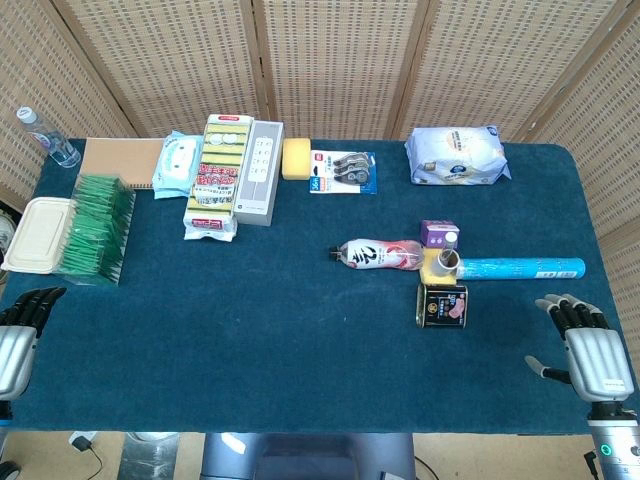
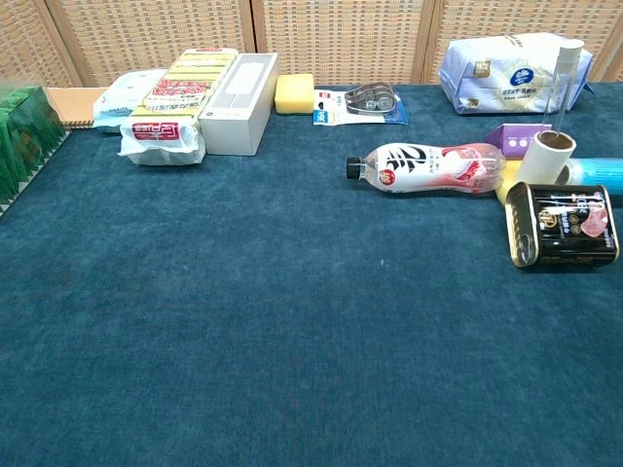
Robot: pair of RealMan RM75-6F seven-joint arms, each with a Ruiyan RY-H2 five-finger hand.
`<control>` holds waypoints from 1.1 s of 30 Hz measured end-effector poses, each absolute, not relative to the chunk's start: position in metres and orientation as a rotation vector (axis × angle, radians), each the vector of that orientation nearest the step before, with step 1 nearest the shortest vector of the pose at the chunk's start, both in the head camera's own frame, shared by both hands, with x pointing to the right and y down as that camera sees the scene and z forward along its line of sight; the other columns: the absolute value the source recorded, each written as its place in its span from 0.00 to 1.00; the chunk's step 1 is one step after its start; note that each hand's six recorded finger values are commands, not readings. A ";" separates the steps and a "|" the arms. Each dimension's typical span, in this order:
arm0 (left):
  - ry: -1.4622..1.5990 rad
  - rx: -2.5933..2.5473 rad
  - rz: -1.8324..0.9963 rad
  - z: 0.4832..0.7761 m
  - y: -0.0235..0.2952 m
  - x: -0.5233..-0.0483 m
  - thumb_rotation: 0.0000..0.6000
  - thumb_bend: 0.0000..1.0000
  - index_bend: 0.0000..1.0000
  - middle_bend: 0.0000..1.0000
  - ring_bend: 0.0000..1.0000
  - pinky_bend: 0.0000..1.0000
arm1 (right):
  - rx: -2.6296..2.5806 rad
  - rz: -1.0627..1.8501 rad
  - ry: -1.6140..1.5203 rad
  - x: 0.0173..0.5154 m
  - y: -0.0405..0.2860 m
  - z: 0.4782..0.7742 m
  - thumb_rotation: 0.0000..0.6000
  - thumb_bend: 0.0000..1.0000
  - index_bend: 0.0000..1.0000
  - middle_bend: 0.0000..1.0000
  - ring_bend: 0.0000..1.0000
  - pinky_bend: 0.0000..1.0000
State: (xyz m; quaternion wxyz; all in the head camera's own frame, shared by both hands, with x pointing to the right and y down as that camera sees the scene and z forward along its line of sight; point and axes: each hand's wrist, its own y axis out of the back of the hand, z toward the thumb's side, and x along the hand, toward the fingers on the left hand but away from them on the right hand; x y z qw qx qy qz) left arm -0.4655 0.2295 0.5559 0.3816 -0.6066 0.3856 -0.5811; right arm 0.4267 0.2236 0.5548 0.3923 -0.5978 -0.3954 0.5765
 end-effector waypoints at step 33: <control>0.889 -1.644 -1.328 0.579 0.239 -0.427 1.00 0.18 0.10 0.18 0.15 0.32 | -1.645 1.380 -1.032 0.415 0.208 0.571 0.90 0.14 0.24 0.26 0.25 0.30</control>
